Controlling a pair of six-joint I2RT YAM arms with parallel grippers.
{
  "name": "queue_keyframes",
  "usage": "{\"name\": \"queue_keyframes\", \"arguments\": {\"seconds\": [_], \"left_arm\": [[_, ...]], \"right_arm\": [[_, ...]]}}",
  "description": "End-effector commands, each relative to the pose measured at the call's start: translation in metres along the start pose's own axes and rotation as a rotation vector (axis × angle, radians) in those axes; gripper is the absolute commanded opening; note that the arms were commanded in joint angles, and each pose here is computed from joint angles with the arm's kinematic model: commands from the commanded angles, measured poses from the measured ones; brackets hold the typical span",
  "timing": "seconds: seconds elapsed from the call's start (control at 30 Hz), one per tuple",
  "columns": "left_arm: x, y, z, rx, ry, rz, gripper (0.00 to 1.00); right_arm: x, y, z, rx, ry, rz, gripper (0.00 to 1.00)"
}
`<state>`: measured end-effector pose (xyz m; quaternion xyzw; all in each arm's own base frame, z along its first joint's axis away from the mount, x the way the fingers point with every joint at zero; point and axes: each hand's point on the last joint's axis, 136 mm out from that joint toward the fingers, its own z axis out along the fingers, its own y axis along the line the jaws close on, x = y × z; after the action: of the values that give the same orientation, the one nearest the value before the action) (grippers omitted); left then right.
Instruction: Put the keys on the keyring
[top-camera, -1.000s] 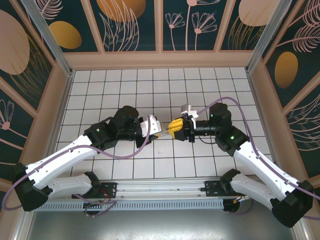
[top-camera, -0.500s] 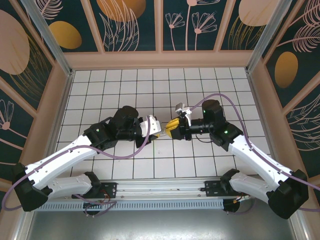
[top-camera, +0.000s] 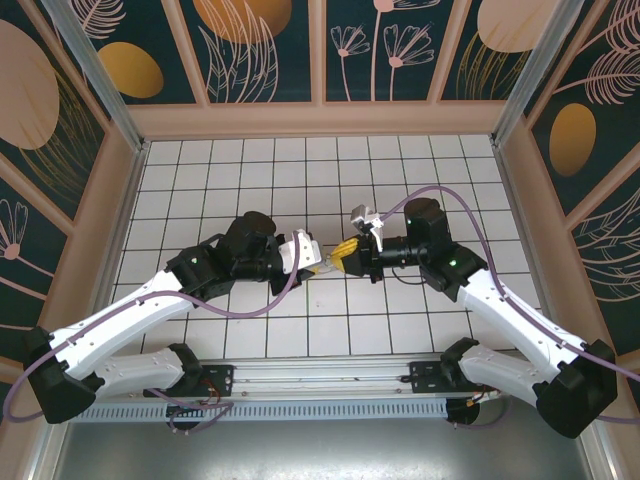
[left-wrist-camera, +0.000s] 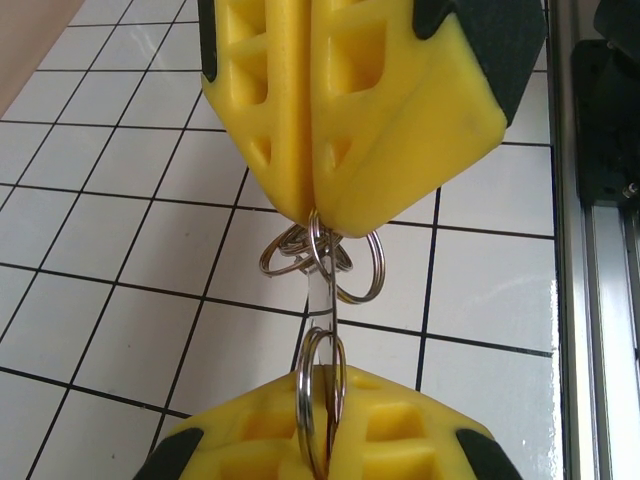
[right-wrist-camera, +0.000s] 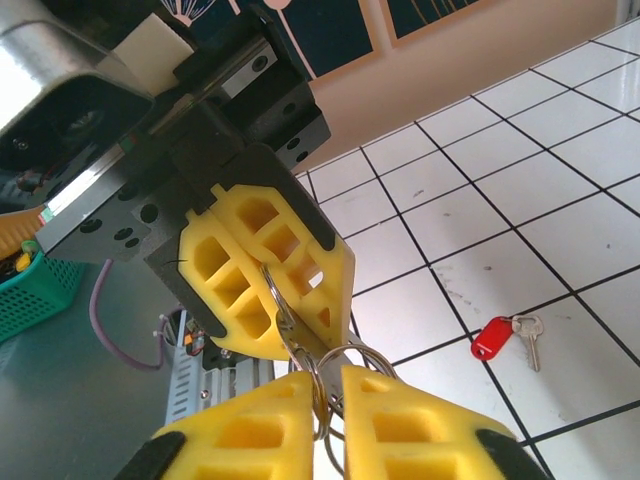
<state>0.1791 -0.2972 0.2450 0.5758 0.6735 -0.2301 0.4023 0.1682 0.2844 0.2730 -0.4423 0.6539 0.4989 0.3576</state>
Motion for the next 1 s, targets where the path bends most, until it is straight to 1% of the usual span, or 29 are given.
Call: {"name": "queue_keyframes", "arguments": {"seconds": [0.0, 0.13, 0.43, 0.6, 0.7, 0.77, 0.8, 0.83, 0.9, 0.97], "left_arm": [[-0.025, 0.009, -0.011, -0.041, -0.083, 0.029, 0.0], [-0.025, 0.009, -0.011, -0.043, -0.083, 0.028, 0.0], [-0.026, 0.01, -0.011, -0.048, -0.085, 0.024, 0.0], [-0.029, 0.012, -0.013, -0.066, -0.108, 0.015, 0.0], [-0.034, 0.012, -0.017, -0.071, -0.14, 0.01, 0.11], [-0.037, 0.011, -0.021, -0.071, -0.161, 0.008, 0.15], [-0.039, 0.01, -0.022, -0.067, -0.168, 0.005, 0.21], [-0.04, 0.009, -0.023, -0.063, -0.176, 0.003, 0.29], [-0.041, 0.008, -0.024, -0.059, -0.185, -0.004, 0.4], [-0.042, 0.007, -0.025, -0.055, -0.194, -0.009, 0.42]], "right_arm": [[-0.008, 0.007, -0.001, -0.016, 0.002, -0.02, 0.07], [-0.008, 0.008, 0.0, -0.028, 0.013, -0.025, 0.0], [-0.014, 0.016, -0.004, -0.046, -0.02, -0.079, 0.0], [-0.024, 0.019, -0.011, -0.035, -0.09, -0.105, 0.0], [-0.031, 0.023, -0.016, -0.041, -0.161, -0.115, 0.0], [-0.033, 0.024, -0.018, -0.038, -0.198, -0.121, 0.0], [-0.034, 0.023, -0.019, -0.031, -0.213, -0.121, 0.0], [-0.034, 0.023, -0.02, -0.031, -0.224, -0.124, 0.0], [-0.034, 0.023, -0.021, -0.031, -0.244, -0.129, 0.0], [-0.034, 0.024, -0.022, -0.033, -0.266, -0.14, 0.0]]}}
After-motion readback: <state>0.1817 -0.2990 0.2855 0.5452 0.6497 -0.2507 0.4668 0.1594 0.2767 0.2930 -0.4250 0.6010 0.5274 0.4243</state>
